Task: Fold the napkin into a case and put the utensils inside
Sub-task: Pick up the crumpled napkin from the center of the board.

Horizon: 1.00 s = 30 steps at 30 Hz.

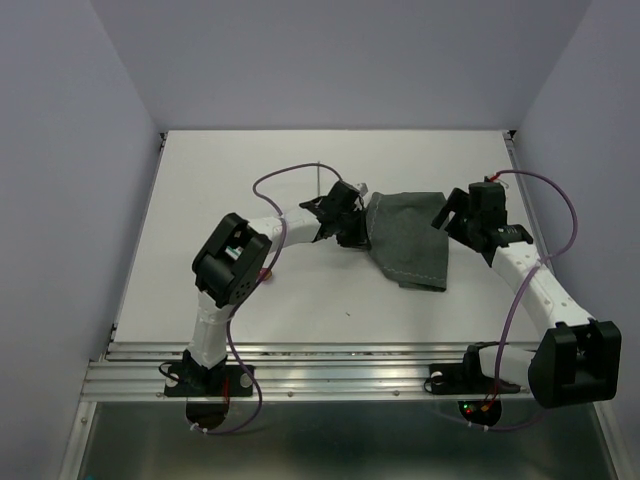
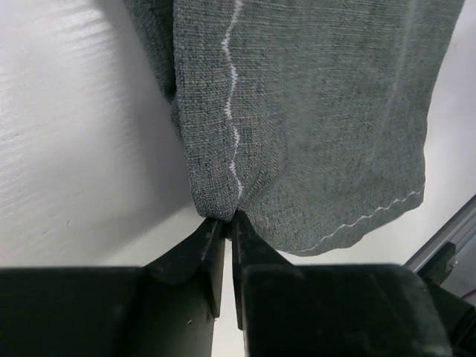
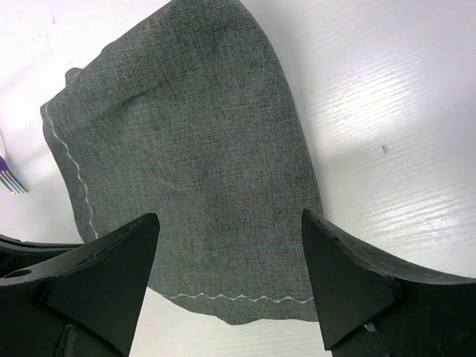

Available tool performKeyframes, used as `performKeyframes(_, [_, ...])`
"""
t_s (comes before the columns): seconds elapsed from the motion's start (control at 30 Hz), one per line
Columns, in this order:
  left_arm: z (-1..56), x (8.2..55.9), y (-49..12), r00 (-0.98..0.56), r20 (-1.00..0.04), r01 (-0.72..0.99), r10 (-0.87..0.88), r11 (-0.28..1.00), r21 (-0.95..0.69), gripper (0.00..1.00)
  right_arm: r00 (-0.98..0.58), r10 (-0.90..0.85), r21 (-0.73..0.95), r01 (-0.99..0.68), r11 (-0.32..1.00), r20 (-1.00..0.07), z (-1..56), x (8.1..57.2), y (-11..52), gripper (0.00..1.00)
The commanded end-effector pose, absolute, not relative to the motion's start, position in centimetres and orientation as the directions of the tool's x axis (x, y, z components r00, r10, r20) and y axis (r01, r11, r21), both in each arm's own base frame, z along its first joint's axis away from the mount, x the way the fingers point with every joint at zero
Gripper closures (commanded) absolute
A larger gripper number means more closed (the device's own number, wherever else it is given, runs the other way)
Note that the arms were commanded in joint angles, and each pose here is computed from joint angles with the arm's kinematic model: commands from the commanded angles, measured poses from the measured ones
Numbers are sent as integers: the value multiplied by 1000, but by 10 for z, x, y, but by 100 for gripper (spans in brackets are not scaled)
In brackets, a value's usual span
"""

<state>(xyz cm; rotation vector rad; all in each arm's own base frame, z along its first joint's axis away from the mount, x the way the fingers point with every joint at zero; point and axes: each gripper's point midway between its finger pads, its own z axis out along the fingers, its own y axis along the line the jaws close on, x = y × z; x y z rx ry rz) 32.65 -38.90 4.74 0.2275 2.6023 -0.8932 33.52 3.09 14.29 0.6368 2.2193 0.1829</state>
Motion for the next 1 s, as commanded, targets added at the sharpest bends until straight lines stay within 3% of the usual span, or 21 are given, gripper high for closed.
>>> performKeyframes(0.0, [90,335,-407,-882,-470,341,26,723,-600,92,-506,509,354,374,857,-697,162,338,30,18])
performKeyframes(0.03, [99,336,-406,-876,-481,353,33,724,-593,100,-509,507,349,377,858,-696,160,337,30,18])
performKeyframes(0.4, [238,348,-382,-800,-599,445,-30,640,-626,100,-593,499,336,370,866,-632,139,316,37,18])
performKeyframes(0.8, [289,355,-354,-759,-637,430,-138,627,-649,100,-742,526,486,308,818,-416,70,296,86,18])
performKeyframes(0.97, [292,365,-340,-746,-643,402,-175,651,-644,100,-718,539,537,270,799,-441,80,295,93,18])
